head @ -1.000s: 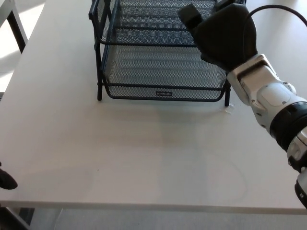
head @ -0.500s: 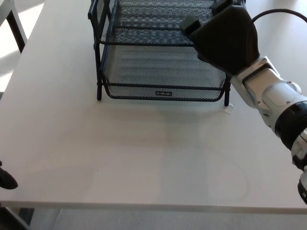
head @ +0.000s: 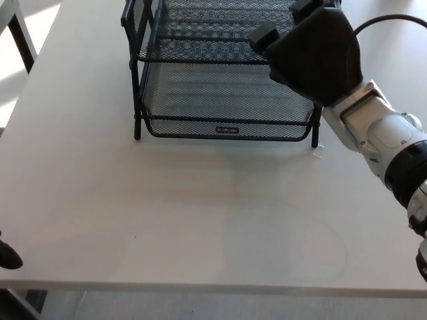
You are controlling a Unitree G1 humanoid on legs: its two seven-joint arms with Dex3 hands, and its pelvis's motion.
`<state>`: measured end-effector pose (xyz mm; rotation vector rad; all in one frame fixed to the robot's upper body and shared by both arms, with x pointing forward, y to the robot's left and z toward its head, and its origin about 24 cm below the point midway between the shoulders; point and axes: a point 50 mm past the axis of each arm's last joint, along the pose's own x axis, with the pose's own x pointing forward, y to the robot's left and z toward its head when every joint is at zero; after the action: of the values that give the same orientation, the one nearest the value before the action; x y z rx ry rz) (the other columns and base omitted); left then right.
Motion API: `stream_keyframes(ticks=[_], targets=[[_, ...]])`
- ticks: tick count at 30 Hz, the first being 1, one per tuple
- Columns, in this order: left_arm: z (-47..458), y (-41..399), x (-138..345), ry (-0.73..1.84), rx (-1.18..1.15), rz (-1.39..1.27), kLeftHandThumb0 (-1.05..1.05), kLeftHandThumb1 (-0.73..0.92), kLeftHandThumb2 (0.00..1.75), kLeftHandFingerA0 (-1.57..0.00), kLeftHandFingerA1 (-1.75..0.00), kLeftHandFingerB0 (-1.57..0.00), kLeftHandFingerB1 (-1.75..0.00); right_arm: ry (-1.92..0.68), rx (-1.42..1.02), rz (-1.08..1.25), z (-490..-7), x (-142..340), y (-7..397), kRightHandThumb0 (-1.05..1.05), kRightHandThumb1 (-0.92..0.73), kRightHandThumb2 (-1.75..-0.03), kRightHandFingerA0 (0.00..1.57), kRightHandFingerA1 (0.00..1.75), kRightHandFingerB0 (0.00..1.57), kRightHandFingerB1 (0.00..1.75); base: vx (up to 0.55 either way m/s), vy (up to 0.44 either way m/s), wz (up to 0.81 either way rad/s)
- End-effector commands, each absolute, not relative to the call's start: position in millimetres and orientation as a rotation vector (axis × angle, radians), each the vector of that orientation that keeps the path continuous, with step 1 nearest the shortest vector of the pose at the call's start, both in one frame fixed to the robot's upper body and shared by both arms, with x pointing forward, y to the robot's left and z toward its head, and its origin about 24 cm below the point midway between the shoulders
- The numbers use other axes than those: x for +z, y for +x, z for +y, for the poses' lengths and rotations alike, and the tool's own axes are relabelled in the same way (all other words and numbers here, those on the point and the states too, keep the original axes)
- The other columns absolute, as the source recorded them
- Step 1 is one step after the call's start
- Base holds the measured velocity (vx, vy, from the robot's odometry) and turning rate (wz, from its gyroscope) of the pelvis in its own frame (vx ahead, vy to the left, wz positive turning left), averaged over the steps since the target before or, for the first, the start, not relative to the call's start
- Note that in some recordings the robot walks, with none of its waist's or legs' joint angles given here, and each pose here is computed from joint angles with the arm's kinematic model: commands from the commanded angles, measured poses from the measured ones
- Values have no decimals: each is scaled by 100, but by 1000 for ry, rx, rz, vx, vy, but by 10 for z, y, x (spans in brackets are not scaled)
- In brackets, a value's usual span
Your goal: The robot uses its right hand to grab the drawer kept on the middle of the desk and pull it out towards the robot
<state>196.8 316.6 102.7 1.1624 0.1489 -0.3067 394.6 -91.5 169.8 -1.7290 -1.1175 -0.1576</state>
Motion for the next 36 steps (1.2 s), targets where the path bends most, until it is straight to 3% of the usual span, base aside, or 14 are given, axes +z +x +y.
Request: stream_keyframes(ticks=[1,5,7,23,30,36], targets=[[3166,1942,1012,1173,-329,154,-27,57,57,-81,-89,-80,-60,-1695,-200,-1149,-957,1719,3926,-56,-53,-56,106,113,99,63,0,0,0],[3162,1939,1001,1161,-326,151,-26,57,57,-82,-90,-81,-61,-1685,-223,-1177,-1019,1635,3876,-55,-53,-57,106,111,98,63,0,0,0],[3160,1937,1004,1164,-328,154,-26,58,57,-81,-90,-80,-60,-1676,-225,-1187,-1033,1603,3851,-55,-53,-57,108,101,98,62,0,0,0],[3175,1904,982,1174,-328,158,-27,58,57,-80,-90,-79,-59,-1535,-251,-1265,-1144,1339,3526,-56,-56,-58,106,111,96,62,0,0,0],[3178,1895,958,1168,-325,172,-27,58,57,-80,-89,-79,-59,-1500,-258,-1268,-1197,1291,3386,-53,-57,-58,96,116,92,63,0,0,0],[3185,1884,961,1183,-332,174,-27,58,57,-79,-86,-79,-58,-1477,-293,-1272,-1237,1240,3218,-57,-55,-58,100,116,94,62,0,0,0]])
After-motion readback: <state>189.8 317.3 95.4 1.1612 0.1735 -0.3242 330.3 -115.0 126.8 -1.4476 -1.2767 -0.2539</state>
